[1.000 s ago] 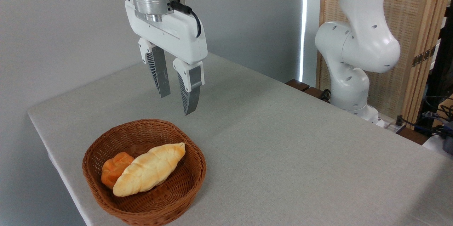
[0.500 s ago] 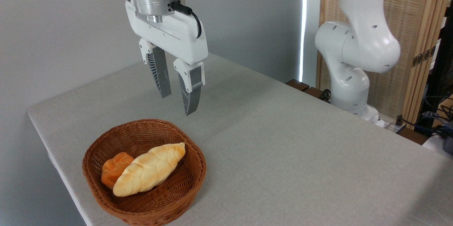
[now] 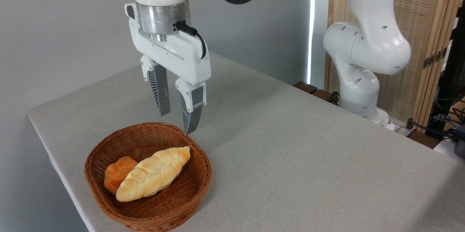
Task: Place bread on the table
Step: 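Lower the open gripper down onto the long pale bread roll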
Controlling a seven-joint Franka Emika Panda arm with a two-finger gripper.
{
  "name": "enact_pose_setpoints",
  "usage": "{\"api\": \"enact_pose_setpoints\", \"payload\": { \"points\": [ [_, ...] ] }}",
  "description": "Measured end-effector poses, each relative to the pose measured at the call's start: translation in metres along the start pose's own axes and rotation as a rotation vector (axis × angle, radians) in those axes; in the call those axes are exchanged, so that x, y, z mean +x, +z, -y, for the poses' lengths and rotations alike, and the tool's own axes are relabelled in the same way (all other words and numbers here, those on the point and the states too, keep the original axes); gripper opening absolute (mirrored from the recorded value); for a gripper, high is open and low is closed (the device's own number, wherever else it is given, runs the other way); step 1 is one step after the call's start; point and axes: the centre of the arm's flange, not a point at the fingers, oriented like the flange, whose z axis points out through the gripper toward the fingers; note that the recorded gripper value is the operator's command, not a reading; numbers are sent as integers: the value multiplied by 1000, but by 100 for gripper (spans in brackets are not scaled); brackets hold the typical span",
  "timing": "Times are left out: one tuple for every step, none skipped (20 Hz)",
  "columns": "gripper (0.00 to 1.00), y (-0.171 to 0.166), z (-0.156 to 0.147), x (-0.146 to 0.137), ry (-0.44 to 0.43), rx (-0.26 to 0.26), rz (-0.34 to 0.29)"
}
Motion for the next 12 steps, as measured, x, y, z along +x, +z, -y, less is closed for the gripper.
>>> {"api": "enact_pose_setpoints", "payload": {
  "points": [
    [100, 4, 1, 0, -1, 10, -13],
    [100, 7, 2, 1, -3, 20, -26],
    [100, 13, 3, 1, -9, 32, -44],
    [100, 17, 4, 2, -22, 37, -62],
    [100, 23, 4, 3, -44, 39, -88],
    [100, 29, 5, 3, -61, 41, -109],
    [100, 36, 5, 2, -72, 42, -120],
    [100, 42, 5, 1, -77, 42, -124],
    [100, 46, 5, 0, -80, 41, -125],
    [100, 49, 5, 0, -82, 39, -123],
    [100, 53, 5, -1, -83, 38, -120],
    [100, 57, 6, -1, -85, 39, -121]
  ]
}}
